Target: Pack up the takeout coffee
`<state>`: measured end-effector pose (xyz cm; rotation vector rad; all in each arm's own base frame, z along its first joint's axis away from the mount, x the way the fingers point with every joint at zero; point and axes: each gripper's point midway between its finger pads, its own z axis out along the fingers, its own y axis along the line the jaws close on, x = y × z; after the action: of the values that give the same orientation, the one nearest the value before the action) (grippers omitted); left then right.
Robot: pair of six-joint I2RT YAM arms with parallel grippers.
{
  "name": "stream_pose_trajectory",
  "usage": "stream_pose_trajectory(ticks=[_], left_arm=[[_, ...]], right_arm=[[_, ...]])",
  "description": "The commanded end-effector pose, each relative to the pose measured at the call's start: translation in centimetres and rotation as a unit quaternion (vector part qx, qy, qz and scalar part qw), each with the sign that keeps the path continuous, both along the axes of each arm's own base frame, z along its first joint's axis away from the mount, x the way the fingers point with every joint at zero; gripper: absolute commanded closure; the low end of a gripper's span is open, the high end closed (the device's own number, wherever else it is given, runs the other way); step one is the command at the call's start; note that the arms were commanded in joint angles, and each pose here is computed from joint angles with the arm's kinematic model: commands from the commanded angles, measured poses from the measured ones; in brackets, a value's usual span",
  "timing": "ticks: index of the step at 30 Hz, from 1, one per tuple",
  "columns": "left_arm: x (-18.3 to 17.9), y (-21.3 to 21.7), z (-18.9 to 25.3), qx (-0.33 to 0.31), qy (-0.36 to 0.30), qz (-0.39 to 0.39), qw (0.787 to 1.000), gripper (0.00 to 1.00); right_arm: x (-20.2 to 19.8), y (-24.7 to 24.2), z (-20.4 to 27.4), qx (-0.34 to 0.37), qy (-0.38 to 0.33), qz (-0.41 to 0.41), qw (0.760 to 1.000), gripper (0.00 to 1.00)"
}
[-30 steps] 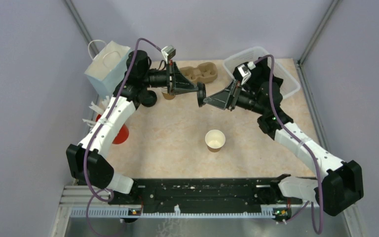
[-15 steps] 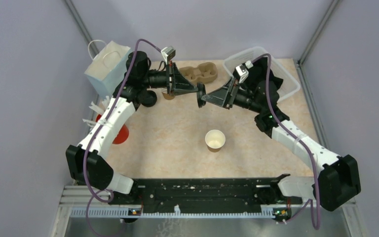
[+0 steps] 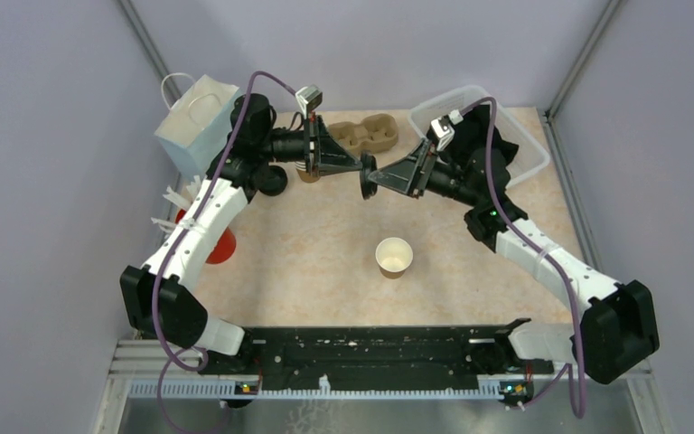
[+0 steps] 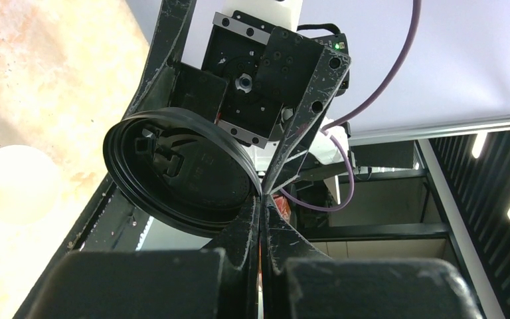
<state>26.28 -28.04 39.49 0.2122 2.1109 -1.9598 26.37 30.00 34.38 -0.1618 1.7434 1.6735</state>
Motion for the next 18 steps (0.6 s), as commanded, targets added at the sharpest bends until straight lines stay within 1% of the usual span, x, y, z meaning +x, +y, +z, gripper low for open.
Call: stream_pose_trajectory(ticks=[1,4,12,18], left_arm=[[-1.33,0.36,1.52,-0.014,-0.032,-0.013,0.999,1.00],[-1.39,0.38,1.45,-0.013,-0.032,-0.015,0.999,1.00],[-1.65,0.45,1.38,-0.012,-0.034,-0.018,0.999,1.00],[-1.71,0.49,1.28,-0.010,-0.034,-0.019,0.999,1.00]], right_arm=[[-0.17,0.43,3.28,0.028,-0.042,0.004,0.999,0.05],[-0.24,0.67,3.21,0.027,-0.042,0.005,0.999,0.06],[-0.20,0.90,3.19,0.023,-0.041,0.002,0.999,0.06],[-0.24,1.01,3.23,0.024,-0.041,0.002,0.999,0.14]])
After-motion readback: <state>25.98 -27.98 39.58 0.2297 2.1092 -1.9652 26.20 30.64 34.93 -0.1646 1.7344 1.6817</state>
